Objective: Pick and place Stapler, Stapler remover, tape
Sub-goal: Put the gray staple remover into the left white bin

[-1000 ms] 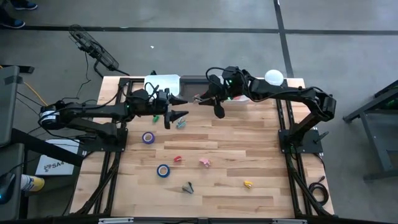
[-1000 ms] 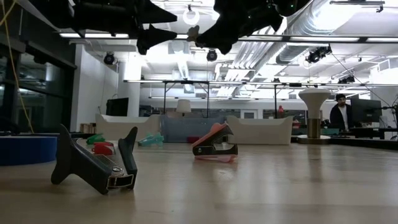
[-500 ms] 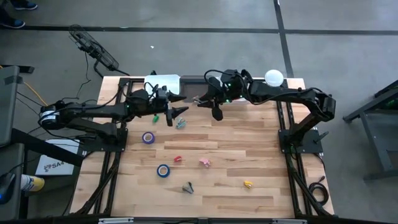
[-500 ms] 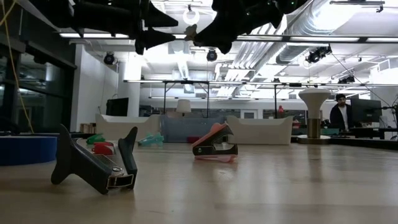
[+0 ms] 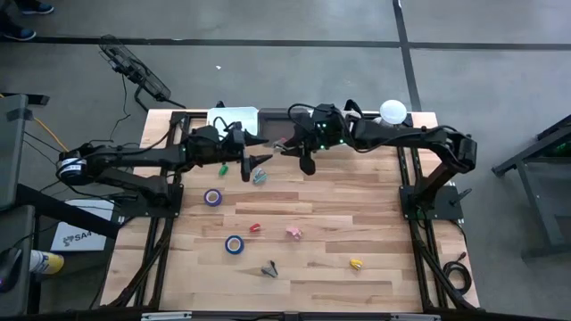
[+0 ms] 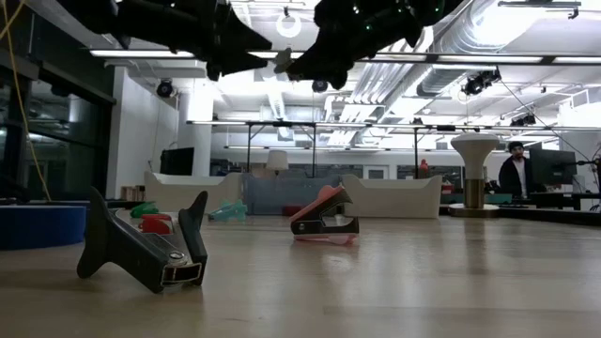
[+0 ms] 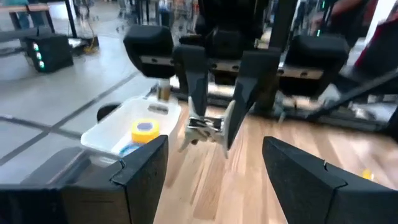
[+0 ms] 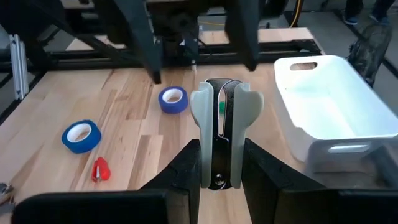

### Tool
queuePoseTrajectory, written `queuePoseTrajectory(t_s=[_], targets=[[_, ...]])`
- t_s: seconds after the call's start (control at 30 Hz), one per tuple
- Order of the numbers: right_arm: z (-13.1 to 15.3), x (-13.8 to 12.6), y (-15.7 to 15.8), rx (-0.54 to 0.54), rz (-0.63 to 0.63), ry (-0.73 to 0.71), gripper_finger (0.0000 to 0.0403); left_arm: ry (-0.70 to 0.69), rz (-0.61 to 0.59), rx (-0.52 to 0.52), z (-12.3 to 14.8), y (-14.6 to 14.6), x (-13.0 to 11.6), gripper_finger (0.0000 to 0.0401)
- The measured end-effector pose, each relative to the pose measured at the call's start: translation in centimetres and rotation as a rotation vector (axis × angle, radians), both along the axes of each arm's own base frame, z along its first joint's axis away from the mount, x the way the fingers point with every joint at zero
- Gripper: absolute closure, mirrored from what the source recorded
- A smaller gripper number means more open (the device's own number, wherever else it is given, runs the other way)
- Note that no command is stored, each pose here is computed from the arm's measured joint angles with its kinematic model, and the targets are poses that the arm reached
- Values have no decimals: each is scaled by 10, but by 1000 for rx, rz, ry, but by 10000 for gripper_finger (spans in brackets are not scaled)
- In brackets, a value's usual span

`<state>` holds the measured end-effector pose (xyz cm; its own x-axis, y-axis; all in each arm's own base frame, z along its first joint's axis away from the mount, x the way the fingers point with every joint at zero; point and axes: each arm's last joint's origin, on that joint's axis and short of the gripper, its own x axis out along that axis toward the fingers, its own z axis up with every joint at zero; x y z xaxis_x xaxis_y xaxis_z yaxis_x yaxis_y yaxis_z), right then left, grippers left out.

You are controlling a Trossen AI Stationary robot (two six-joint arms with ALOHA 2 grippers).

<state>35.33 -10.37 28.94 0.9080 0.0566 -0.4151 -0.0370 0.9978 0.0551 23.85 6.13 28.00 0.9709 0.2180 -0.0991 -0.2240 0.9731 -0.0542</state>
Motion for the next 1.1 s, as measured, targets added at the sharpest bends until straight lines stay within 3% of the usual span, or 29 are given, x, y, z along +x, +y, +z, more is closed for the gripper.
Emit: queuePoseTrajectory(t_s=[0.7,1.1], targets=[[-14,19,4,16,23,-51,327,57,24,7,-3,1,-1,144],[-18,25,3,18,37,-76,327,84,6,-2,-6,0,-1,210]])
